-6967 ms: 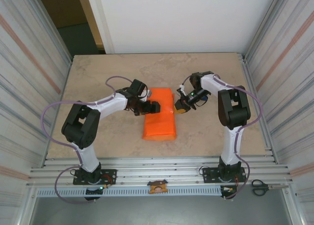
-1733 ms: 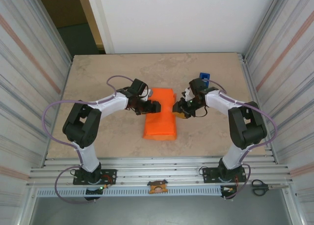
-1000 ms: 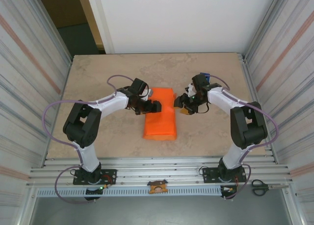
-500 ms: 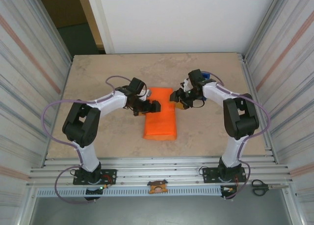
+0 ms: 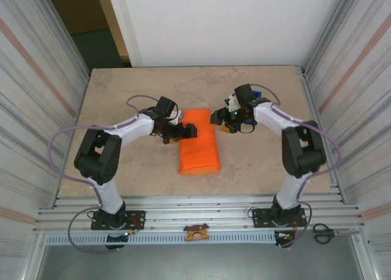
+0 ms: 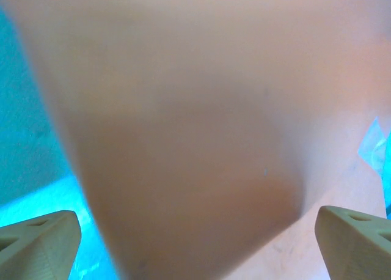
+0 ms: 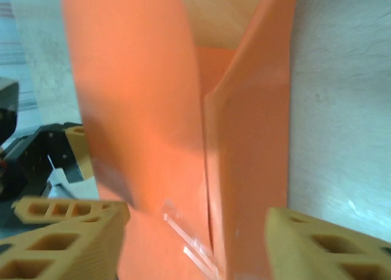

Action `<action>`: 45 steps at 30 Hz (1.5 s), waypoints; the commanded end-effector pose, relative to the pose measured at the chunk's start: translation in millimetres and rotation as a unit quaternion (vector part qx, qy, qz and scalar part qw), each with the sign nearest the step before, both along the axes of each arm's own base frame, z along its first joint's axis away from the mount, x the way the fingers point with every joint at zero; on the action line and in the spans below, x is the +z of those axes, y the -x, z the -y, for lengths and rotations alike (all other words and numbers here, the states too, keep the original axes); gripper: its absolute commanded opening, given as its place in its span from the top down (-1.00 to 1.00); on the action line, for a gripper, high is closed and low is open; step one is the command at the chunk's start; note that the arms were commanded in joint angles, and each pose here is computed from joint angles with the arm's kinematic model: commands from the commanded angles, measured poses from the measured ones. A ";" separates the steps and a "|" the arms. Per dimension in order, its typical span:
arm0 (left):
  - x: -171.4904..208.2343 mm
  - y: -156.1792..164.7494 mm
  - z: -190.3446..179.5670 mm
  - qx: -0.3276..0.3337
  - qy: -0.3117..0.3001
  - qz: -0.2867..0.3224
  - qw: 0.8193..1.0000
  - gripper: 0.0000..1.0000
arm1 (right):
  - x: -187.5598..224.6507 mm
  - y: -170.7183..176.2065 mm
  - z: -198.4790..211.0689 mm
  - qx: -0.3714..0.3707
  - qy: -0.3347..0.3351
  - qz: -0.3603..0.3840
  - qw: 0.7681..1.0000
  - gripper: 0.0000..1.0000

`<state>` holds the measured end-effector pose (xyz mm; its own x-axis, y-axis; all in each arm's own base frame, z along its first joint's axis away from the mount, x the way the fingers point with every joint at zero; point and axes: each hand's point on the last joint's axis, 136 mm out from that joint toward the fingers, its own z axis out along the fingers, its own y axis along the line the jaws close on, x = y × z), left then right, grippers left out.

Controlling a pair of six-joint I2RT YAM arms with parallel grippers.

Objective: Wrap the gift box in paper
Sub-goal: Wrap the gift box with the wrapping paper, then fold the wrapping paper for the gift box.

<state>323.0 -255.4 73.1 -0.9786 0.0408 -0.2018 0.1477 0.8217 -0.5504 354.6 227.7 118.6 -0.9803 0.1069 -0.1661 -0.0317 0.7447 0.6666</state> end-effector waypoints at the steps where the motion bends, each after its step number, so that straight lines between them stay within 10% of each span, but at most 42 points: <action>1: 24.8 3.0 -11.2 0.015 -0.001 0.048 0.999 -0.97 | 54.9 11.3 20.6 -0.007 0.052 0.151 0.987 -0.64; 3: 30.7 6.5 -16.5 0.020 -0.003 0.069 0.997 -0.98 | 70.3 27.4 29.1 -0.010 0.073 0.216 0.974 -0.97; 7: 40.4 13.0 -24.9 0.030 -0.002 0.115 0.993 -0.97 | 85.6 53.2 48.3 -0.063 0.051 0.307 0.948 -0.96; 14: 52.4 16.5 -41.9 0.067 -0.004 0.185 0.981 -0.97 | 47.1 80.5 66.2 -0.091 0.030 0.259 0.961 -0.98; 30: 44.0 9.7 -15.8 0.031 0.044 0.149 0.987 -0.91 | -13.3 106.4 -8.0 0.119 0.021 0.232 0.965 -0.31; 45: 7.4 -8.7 -12.7 0.020 -0.004 0.088 0.996 -0.71 | -44.1 98.5 -9.9 0.134 0.055 0.198 0.969 -0.01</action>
